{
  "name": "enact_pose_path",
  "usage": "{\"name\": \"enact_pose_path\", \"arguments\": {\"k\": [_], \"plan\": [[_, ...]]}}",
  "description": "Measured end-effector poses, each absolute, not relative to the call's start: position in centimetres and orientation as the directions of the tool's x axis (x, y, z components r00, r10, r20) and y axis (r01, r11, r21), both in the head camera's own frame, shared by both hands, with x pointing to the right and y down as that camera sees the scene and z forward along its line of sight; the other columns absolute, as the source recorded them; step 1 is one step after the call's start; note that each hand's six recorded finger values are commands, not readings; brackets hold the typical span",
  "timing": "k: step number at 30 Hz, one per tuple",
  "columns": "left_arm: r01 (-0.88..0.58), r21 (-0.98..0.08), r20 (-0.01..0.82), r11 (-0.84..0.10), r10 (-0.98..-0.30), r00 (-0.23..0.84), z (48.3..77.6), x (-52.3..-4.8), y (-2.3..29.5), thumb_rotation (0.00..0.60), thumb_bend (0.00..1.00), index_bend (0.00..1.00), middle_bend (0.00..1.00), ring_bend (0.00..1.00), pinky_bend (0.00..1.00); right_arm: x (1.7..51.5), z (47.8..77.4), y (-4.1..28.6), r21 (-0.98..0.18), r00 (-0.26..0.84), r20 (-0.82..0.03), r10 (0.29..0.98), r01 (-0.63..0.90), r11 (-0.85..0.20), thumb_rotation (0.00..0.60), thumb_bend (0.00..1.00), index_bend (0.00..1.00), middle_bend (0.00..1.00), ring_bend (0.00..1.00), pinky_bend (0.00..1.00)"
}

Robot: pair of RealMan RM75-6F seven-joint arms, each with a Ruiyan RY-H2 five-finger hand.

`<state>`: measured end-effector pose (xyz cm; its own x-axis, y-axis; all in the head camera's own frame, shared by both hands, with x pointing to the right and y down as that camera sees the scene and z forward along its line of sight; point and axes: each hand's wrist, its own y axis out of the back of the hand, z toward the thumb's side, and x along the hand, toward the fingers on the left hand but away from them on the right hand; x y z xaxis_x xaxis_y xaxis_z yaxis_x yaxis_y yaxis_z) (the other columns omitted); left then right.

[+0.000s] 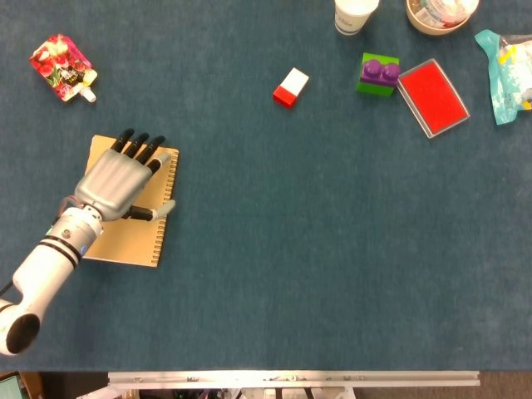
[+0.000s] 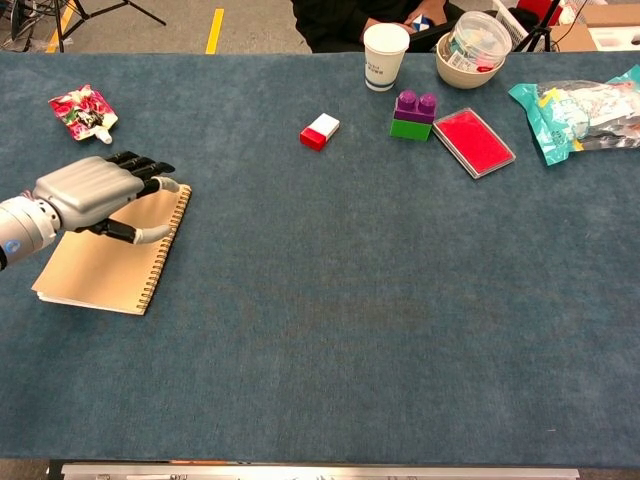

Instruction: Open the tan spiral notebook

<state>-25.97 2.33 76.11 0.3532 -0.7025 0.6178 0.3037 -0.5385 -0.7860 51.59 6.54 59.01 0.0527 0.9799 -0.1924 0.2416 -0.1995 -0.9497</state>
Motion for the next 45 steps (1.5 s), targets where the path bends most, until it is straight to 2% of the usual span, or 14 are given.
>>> {"name": "enact_pose_path", "arguments": {"k": [4,11,15,22,35,45], "plan": [[0.253,-0.783,0.622,-0.568,-0.708,0.334,74.3,-27.5,2.4,0.000,0.26,0.12,0.00,0.00,0.00,51.4,59.1,6.5,-0.949,0.057,-0.196,0.979,0.242,-0.204,0.600,0.40,0.36,0.37,0.23,0.29],[0.273,-0.780,0.623,-0.563,-0.739,0.258,71.4,-33.0,3.7,0.000,0.26,0.18,0.05,0.00,0.00,51.0,59.4,6.4,-0.946,0.071,-0.203,0.977,0.242,-0.215,0.600,0.39,0.36,0.37,0.23,0.29],[0.314,-0.747,0.655,-0.585,-0.729,0.200,71.0,-36.2,5.6,0.000,0.26,0.20,0.04,0.00,0.00,50.6,59.7,6.3,-0.944,0.081,-0.210,0.974,0.243,-0.224,0.600,0.40,0.36,0.37,0.23,0.29],[0.360,-0.659,0.732,-0.660,-0.674,0.103,72.0,-40.0,8.9,0.000,0.26,0.21,0.04,0.00,0.00,50.2,59.8,6.1,-0.943,0.092,-0.211,0.973,0.241,-0.228,0.600,0.39,0.36,0.37,0.23,0.29],[0.392,-0.621,0.764,-0.679,-0.637,0.107,73.4,-39.6,10.5,0.000,0.26,0.23,0.04,0.00,0.00,50.1,59.7,6.1,-0.945,0.094,-0.208,0.974,0.239,-0.225,0.600,0.40,0.36,0.37,0.23,0.29],[0.378,-0.607,0.786,-0.699,-0.598,0.157,73.3,-37.5,11.4,0.000,0.26,0.25,0.04,0.00,0.00,50.3,59.4,6.2,-0.946,0.089,-0.202,0.975,0.240,-0.218,0.600,0.39,0.36,0.37,0.23,0.29]]}}
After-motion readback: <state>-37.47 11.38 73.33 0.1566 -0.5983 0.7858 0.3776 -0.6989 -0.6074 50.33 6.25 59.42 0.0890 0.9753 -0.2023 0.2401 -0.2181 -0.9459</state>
